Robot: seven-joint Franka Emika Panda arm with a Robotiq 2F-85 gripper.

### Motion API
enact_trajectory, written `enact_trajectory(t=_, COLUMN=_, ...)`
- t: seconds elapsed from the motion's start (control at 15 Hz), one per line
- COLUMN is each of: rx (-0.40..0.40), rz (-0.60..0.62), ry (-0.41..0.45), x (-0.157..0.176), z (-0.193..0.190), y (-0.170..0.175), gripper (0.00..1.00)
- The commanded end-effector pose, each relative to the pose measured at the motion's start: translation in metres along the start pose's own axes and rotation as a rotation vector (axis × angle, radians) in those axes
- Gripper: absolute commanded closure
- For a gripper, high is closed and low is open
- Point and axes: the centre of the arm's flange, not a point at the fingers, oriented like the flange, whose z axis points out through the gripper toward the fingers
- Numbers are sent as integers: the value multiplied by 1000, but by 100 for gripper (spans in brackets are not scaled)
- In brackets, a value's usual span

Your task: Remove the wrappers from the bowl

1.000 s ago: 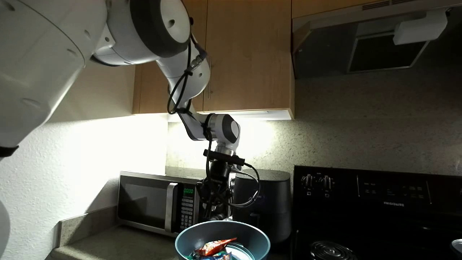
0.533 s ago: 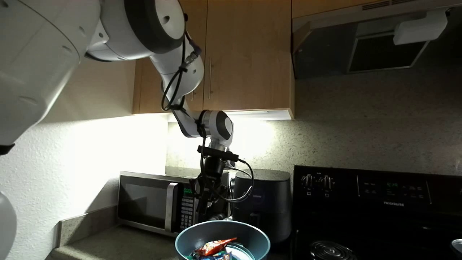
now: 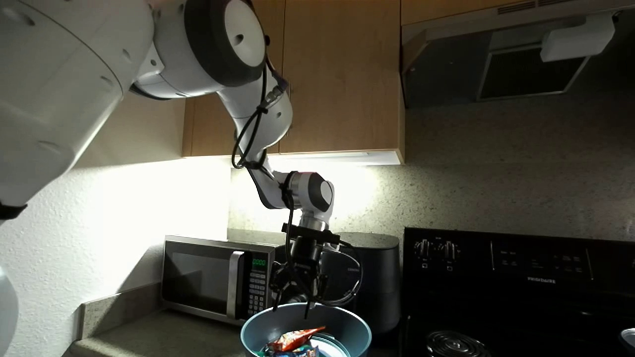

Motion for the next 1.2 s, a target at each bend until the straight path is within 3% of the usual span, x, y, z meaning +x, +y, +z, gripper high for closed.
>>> enact_trajectory(t=0.0, rx=11, rz=79, ry=19, x=6, z=30, y=25, gripper=1)
enact_trajectory(t=0.47, rx=11, rz=36, ry=-32, x=10, z=37, y=32, gripper=0)
enact_trajectory(t=0.93, rx=55, rz=-187, ry=-194, x=4, z=50, y=40, gripper=0)
enact_trajectory(t=1.13, rx=62, rz=-231, ry=-209, x=2, z=44, y=42, gripper=0)
